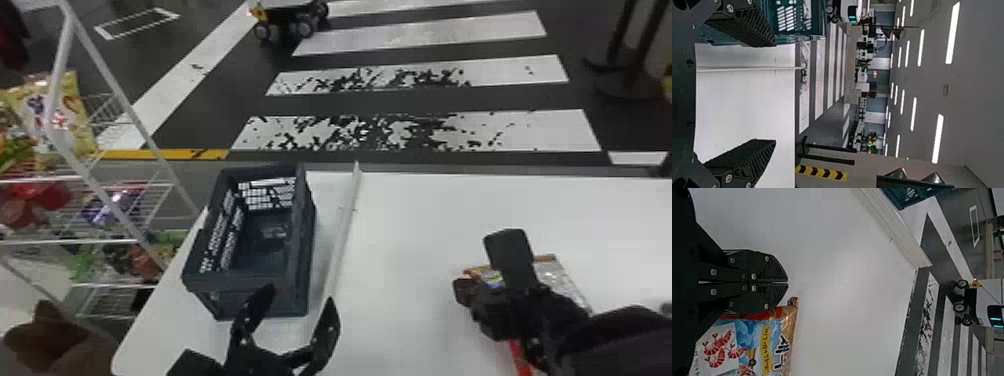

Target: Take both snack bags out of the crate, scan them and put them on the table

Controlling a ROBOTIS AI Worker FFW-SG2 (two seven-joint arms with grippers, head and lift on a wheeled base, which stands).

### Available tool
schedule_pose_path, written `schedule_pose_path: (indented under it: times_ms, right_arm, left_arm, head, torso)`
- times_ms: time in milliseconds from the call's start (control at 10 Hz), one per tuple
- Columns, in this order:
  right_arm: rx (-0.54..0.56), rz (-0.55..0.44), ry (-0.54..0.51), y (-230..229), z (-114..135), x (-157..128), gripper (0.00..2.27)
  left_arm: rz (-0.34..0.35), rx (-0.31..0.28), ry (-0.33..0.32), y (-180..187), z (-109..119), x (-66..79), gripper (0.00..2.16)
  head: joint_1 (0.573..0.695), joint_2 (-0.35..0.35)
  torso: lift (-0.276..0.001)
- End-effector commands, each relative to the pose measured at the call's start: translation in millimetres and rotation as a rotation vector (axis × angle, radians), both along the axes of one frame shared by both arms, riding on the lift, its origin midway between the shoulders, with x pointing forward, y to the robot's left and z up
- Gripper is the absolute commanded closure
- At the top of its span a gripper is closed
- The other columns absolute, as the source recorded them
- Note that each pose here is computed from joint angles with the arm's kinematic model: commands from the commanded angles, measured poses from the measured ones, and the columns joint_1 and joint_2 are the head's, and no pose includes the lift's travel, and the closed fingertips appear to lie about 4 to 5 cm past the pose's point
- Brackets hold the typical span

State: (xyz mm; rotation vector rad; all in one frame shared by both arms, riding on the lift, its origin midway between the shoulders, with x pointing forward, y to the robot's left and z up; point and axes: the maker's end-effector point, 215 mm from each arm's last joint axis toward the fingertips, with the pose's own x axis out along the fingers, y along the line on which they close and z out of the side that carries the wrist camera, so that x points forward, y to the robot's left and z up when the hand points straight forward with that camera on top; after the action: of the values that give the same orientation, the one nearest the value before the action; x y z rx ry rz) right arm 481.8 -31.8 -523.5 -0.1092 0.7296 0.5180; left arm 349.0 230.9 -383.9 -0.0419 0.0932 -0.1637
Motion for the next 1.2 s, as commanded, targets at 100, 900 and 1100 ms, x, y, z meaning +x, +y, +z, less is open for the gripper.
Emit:
schedule_pose_path:
  times_ms: [100,900,1100]
  right_arm:
    - [-0.009,-0.011,-0.011,-4,1,12,2.27]
    - [-0.03,-0.054,-0.03,-18,-1,35,2.27]
    - [-0.031,-0.076,-0.038,-26,0,41,2.27]
  left_arm:
    - [0.0,0.001,-0.001,0,1,-0.4,0.13]
    - [0.003,0.002,0.002,1,0,-0.9,0.13]
    - [0.001,0.004,0.004,2,-1,-2.4,0.13]
  head:
    - [0.695,0.263]
    - [0.695,0.234]
    - [0.695,0.23]
  torso:
    - [-0.093]
    - [-0.093]
    - [-0.093]
